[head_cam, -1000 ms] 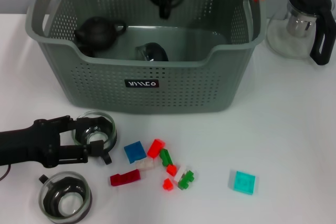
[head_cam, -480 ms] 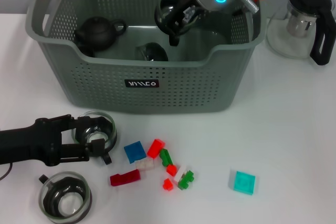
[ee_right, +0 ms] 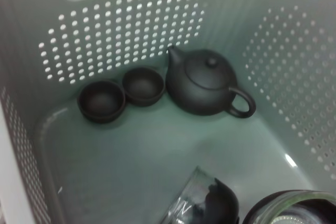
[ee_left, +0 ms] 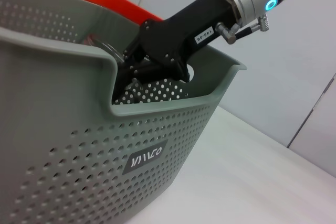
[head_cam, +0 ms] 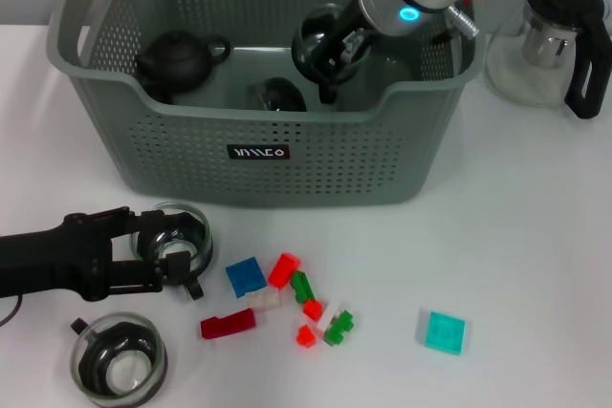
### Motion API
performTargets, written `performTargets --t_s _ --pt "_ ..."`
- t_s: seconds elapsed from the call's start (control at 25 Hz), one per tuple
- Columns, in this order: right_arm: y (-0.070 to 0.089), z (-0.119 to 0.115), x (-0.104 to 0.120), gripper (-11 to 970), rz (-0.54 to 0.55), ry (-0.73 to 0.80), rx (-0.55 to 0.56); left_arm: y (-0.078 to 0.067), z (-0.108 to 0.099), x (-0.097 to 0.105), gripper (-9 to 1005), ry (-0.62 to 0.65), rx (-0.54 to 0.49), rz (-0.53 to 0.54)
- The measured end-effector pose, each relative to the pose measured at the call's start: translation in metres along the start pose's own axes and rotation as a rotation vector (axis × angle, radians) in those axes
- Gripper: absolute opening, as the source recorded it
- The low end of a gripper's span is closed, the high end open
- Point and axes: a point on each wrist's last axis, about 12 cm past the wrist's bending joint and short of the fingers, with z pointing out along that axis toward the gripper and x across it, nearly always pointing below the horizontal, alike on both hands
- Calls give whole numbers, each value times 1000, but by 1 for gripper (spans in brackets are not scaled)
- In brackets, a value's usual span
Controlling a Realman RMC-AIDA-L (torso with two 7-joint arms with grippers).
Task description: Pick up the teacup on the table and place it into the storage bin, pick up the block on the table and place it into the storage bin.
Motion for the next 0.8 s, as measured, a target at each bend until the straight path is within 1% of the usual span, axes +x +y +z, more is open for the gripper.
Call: performTargets --t_s 0.6,0.68,0.76,0.8 --pt "-1 3 14 156 32 61 -3 0 2 1 876 9 6 -4" --pt "-4 -2 11 161 43 23 0 0 2 2 876 12 6 -6" --pt "-8 -12 5 166 60 -44 1 -1 2 2 876 15 6 -7" --pt "-11 -20 3 201 75 -94 -2 -1 2 3 876 14 7 -8"
